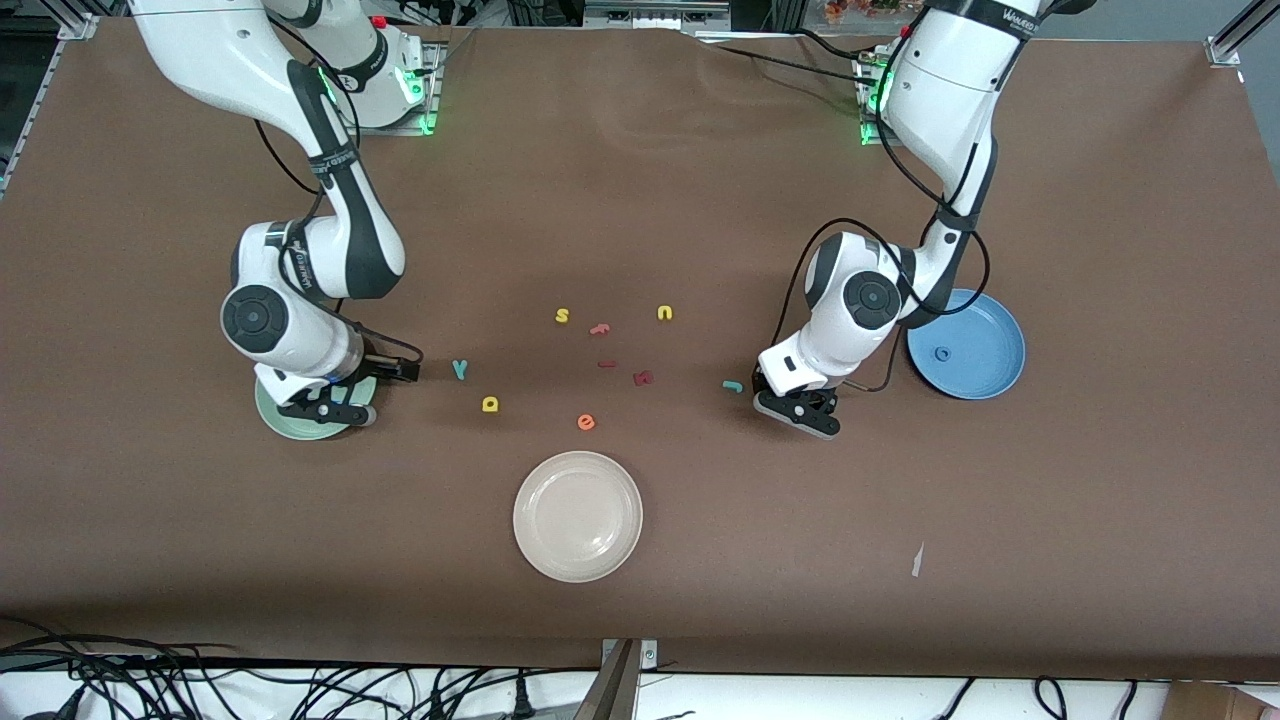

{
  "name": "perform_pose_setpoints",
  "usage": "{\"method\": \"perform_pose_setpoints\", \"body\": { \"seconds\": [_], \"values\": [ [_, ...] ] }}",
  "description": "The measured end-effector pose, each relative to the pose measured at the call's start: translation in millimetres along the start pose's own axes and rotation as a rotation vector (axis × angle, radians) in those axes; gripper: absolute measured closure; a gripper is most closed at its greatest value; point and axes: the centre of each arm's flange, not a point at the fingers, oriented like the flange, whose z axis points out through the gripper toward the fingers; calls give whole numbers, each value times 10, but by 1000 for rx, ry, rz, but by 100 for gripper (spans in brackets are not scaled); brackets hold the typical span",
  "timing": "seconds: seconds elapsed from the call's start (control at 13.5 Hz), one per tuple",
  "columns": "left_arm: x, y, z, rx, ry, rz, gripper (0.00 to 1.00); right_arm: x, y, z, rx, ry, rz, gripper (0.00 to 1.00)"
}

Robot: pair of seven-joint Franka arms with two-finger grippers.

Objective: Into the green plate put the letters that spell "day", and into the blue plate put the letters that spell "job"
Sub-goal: 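Place the p on the green plate while the left gripper carries the b, then drop the b on the blue plate while the right gripper grasps the y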

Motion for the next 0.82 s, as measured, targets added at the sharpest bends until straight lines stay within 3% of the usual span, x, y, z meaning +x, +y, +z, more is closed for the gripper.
{"method": "perform_pose_setpoints", "body": {
  "seconds": [0.22, 0.45, 0.82],
  "values": [
    [68, -324, -245, 0, -25, -49, 61, -131, -370, 15, 33, -2, 40, 0],
    [75, -832, -765, -10, -69, -110, 61, -251, -628, 94, 57, 33, 37, 0],
    [-501, -1626, -1257, 85, -138, -99, 61, -413, -669, 370, 62, 65, 28, 2]
  ]
}}
